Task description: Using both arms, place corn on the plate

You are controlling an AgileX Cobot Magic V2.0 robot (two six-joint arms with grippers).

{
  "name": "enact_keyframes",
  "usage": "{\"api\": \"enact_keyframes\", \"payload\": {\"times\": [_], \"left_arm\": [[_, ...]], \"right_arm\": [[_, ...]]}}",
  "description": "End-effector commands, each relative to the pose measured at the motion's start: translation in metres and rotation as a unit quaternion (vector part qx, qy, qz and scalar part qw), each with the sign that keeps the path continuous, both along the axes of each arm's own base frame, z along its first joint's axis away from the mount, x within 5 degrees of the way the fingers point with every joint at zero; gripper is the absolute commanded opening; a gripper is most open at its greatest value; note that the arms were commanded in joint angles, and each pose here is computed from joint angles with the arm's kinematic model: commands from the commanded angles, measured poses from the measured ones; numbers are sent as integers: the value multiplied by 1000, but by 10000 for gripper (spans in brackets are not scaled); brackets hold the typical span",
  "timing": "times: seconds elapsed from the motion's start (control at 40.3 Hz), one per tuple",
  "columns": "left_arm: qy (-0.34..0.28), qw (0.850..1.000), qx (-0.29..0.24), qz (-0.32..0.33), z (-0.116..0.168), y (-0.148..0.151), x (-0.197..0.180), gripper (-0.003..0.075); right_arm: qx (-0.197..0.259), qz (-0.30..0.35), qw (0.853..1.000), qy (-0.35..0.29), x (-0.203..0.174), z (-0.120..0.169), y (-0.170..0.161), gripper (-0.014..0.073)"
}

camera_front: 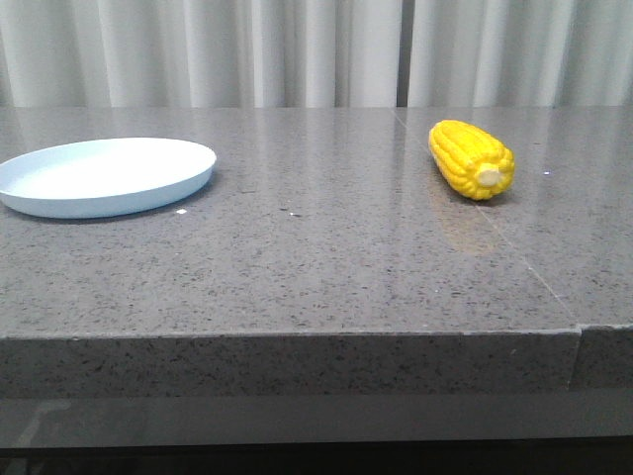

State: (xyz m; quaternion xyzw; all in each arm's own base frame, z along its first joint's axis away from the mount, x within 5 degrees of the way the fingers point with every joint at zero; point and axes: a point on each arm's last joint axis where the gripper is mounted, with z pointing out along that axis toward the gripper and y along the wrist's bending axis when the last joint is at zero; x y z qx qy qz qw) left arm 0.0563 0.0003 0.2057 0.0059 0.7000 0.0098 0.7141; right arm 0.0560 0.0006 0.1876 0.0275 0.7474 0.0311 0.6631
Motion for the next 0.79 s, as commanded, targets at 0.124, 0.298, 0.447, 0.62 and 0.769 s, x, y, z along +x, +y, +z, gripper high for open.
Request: {"api": "enact_keyframes", "payload": {"times": [0.124, 0.298, 0.447, 0.62, 0.769], "left_arm": [[-195, 981, -8, 1, 38, 0, -10, -20], [-195, 981, -8, 0, 69, 0, -17, -20], [-115, 993, -3, 0, 98, 0, -13, -20], [-15, 1000, -1, 1, 118, 0, 14, -20], [12, 1000, -1, 1, 124, 0, 36, -20]], "right_arm": [[-9, -3, 994, -106, -5, 39, 0, -90], [-9, -4, 992, -129, -16, 80, -1, -90], [-4, -2, 997, -79, -15, 111, 0, -90], [37, 8, 999, -27, 12, 138, 2, -90], [43, 8, 999, 3, 32, 145, 3, -90]]}}
